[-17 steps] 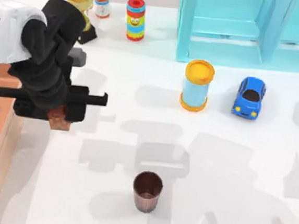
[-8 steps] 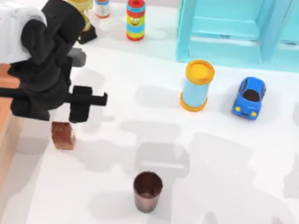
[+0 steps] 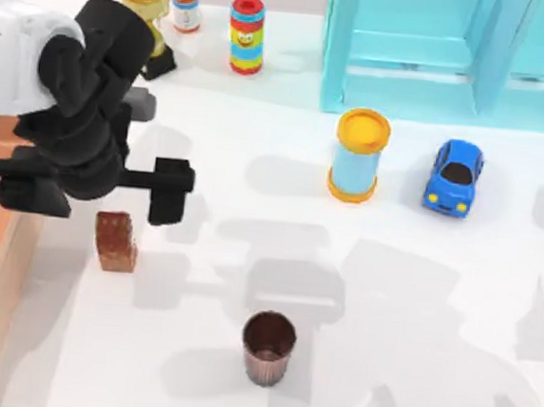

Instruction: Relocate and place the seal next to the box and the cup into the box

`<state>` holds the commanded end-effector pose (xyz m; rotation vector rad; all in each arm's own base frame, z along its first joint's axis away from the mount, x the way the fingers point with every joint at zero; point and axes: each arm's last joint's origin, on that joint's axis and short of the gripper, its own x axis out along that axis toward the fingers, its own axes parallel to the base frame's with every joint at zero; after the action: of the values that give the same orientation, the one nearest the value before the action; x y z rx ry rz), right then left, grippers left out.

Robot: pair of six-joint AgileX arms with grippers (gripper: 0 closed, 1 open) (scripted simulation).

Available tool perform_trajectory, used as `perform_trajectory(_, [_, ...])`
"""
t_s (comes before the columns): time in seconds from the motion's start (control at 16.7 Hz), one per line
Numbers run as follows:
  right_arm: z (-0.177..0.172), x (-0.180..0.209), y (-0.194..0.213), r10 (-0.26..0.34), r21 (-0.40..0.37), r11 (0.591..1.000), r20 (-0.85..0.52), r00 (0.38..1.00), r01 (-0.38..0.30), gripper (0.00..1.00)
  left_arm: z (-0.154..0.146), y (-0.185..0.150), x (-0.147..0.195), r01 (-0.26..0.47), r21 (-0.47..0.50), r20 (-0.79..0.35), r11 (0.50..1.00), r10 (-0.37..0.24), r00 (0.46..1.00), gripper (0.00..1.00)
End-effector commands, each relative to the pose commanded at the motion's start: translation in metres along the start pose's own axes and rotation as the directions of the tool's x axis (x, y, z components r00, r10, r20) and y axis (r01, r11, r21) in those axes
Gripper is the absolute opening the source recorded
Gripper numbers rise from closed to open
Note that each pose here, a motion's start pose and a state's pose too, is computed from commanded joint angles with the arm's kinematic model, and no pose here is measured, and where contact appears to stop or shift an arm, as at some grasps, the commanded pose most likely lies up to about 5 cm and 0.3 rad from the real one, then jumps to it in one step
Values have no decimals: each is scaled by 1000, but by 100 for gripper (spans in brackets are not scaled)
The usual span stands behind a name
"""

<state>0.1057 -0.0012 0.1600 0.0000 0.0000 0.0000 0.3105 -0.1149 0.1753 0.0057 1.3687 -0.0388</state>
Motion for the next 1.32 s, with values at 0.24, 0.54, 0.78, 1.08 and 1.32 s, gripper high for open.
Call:
perform_trajectory(0.24, [0, 0, 0, 0, 0, 1000, 0, 1000, 0, 100, 0, -1, 0, 1, 2, 1, 1000, -1, 1000, 100])
perform_trajectory(0.54, [0, 0, 0, 0, 0, 1000, 0, 1000, 0, 100, 11, -3, -28, 1, 1, 13, 1000, -1, 1000, 100])
perform_trajectory(0.78, [0, 0, 0, 0, 0, 1000, 0, 1000, 0, 100, 19, -3, -71, -1, 0, 3, 1000, 1, 1000, 100])
perform_trajectory(1.08, [0, 0, 0, 0, 0, 1000, 0, 1000, 0, 100, 20, -2, -98, 1, 2, 1, 1000, -1, 1000, 100])
perform_trajectory(1.32, [0, 0, 0, 0, 0, 1000, 0, 1000, 0, 100, 21, -3, -96, -1, 0, -4, 1000, 1, 1000, 100])
